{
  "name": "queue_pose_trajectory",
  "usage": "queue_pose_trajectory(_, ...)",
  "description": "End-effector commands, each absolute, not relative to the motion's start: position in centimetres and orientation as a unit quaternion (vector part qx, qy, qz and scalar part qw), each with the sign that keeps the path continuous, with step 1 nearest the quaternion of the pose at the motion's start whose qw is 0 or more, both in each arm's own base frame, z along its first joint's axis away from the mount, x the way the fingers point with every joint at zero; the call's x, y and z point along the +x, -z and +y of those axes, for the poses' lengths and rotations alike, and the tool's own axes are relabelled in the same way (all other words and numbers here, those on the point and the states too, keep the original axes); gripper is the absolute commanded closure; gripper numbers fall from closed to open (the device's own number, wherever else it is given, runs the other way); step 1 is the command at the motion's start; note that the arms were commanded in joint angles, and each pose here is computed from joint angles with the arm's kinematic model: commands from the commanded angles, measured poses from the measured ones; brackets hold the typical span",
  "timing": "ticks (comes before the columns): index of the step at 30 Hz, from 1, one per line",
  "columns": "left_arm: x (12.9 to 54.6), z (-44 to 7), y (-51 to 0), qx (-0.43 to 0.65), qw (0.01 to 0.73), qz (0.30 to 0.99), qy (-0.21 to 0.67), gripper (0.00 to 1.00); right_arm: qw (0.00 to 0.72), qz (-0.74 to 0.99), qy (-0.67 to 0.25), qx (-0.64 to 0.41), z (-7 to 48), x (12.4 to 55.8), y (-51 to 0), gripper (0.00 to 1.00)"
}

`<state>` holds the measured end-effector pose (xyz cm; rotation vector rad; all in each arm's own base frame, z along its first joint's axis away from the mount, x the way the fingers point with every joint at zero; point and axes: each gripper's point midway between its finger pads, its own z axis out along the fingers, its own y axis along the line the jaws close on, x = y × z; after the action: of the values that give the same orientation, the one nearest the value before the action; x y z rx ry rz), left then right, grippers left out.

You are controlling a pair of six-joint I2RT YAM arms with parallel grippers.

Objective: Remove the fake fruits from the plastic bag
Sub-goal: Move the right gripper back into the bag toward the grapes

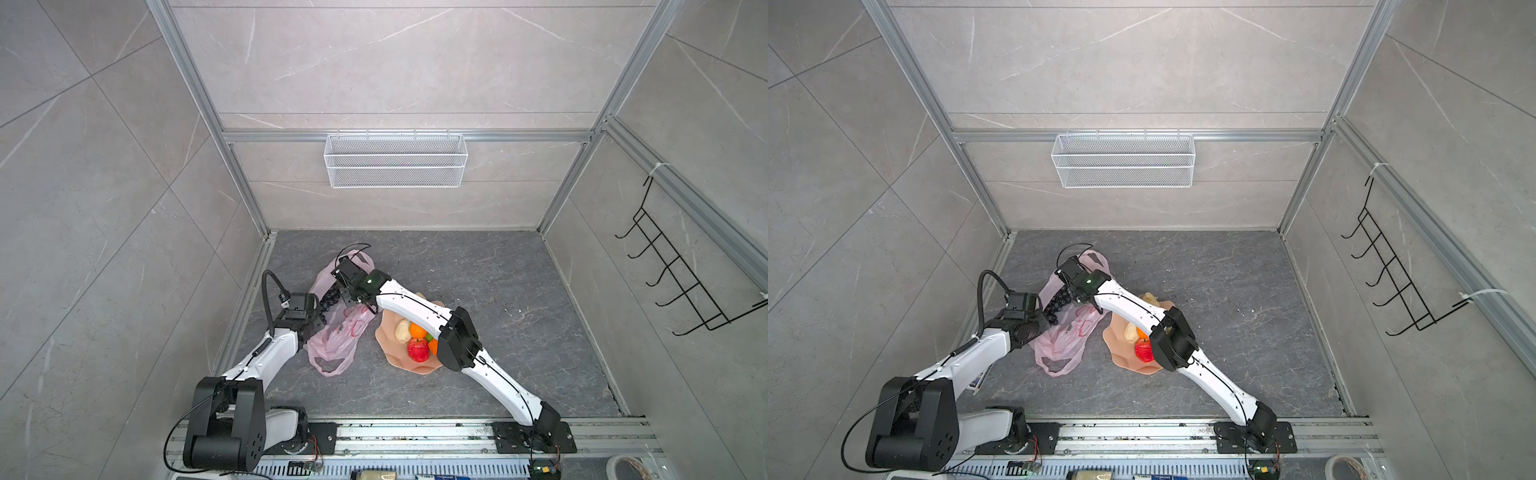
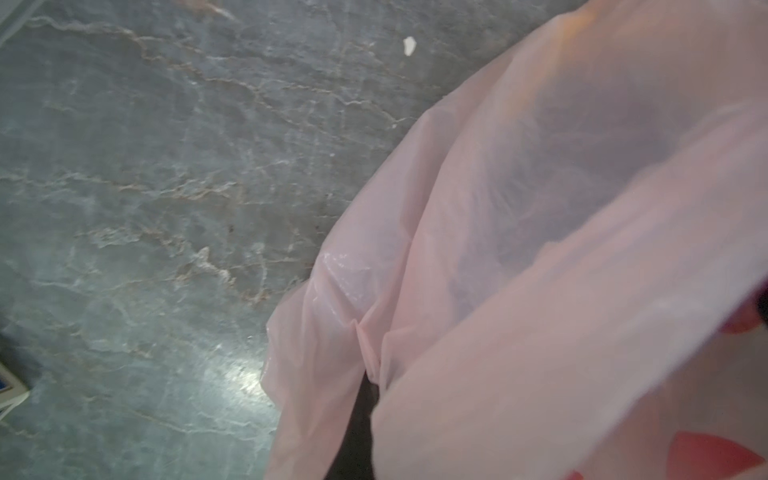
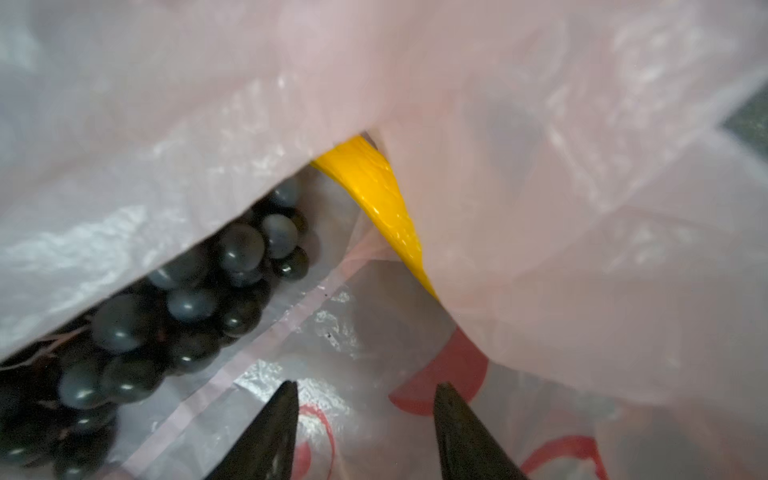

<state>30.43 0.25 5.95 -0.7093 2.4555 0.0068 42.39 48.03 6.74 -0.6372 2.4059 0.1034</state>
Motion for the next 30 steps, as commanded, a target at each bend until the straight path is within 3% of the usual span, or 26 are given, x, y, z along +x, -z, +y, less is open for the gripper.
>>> queue_pose_trajectory(1, 31.4, 0.0, -6.6, -0.255, 0.293, 0.922, -0.004, 1.00, 0.325, 0.915, 0.000, -0.237, 46.4, 43.4, -6.2, 0.40)
queue_pose_trajectory(16, 30.7, 0.7, -7.2, -0.276, 0.309, 0.910, -0.011, 1.00, 0.338, 0.912, -0.005, -0.232, 45.5, 47.1, -4.2, 0.31)
queue_pose_trajectory(26, 28.0, 3.8, -8.8, -0.334, 0.344, 0.875, -0.069, 1.00, 0.322, 0.912, -0.056, -0.248, 47.0, 47.0, -3.3, 0.33)
queue_pose_trajectory(30, 28.5, 3.3, -8.5, -0.326, 0.338, 0.881, -0.059, 1.00, 0.290, 0.916, -0.077, -0.265, 47.4, 45.6, -2.6, 0.40)
